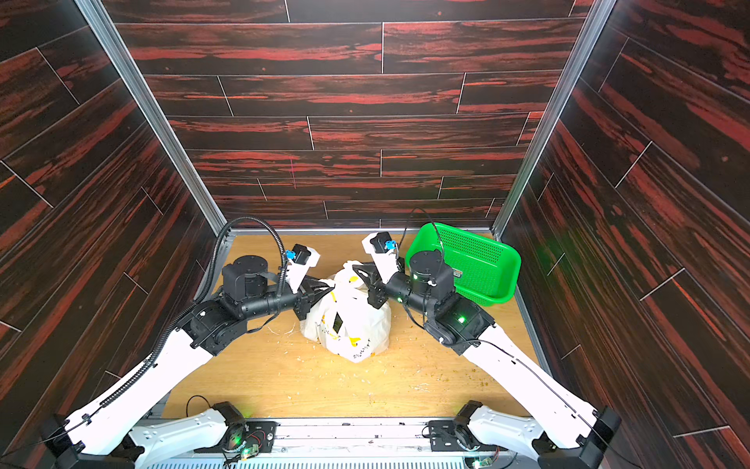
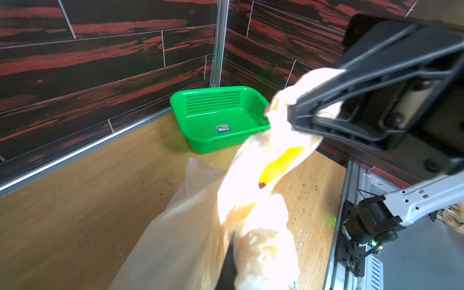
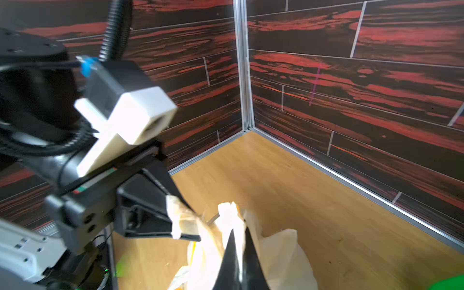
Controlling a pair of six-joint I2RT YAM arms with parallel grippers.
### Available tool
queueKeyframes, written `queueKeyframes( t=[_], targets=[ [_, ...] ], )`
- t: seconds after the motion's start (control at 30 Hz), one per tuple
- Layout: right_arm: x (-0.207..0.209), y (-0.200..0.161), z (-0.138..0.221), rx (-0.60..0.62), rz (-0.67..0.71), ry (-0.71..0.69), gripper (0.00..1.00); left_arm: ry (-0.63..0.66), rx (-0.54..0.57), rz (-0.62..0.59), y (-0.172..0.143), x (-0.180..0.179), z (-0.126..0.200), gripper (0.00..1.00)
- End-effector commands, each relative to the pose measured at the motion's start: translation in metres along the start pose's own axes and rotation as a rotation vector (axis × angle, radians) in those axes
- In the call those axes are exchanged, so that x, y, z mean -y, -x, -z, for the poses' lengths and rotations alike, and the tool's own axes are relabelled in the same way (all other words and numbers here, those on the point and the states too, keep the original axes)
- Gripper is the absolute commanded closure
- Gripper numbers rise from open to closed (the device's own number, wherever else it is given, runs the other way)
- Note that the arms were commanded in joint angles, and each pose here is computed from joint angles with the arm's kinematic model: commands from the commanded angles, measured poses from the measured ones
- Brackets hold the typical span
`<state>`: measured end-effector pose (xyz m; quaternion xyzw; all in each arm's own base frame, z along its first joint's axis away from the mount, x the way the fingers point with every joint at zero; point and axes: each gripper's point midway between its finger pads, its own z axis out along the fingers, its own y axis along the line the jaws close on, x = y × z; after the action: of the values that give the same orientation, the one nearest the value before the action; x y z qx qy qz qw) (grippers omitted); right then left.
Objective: Place the pineapple into a plastic bag & tie a knot
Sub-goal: Cross the plastic bag at the center of the board.
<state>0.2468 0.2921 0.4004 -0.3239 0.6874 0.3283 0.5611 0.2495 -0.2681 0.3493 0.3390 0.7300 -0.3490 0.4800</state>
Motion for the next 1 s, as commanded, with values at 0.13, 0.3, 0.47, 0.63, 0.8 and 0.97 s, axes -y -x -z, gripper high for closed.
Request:
queueKeyframes(
  t=[0.13,0.3,0.47,0.63,0.8,0.97],
  targets=[
    [0.018,0.019,0.005,0.038,-0.042,-0.111,1.00,-0.124,0.040,-0.096,0.010,0.014,-0.006,1.00],
    [0.013,0.027,0.005,0.049,-0.065,-0.082,1.00,-0.197,0.077,-0.174,0.013,0.022,-0.013,1.00],
    [0.008,0.033,0.005,0.062,-0.125,-0.052,1.00,-0.163,0.064,-0.192,0.009,0.009,-0.027,1.00],
    [0.007,0.037,0.007,0.068,-0.152,-0.044,1.00,-0.095,0.061,-0.218,0.004,-0.003,-0.029,1.00],
    [0.005,0.036,0.010,0.059,-0.159,-0.041,1.00,-0.103,0.053,-0.222,-0.005,-0.003,-0.027,1.00],
    [0.004,0.039,0.020,0.056,-0.138,-0.047,1.00,-0.098,0.037,-0.171,-0.009,-0.006,-0.027,1.00]
  ],
)
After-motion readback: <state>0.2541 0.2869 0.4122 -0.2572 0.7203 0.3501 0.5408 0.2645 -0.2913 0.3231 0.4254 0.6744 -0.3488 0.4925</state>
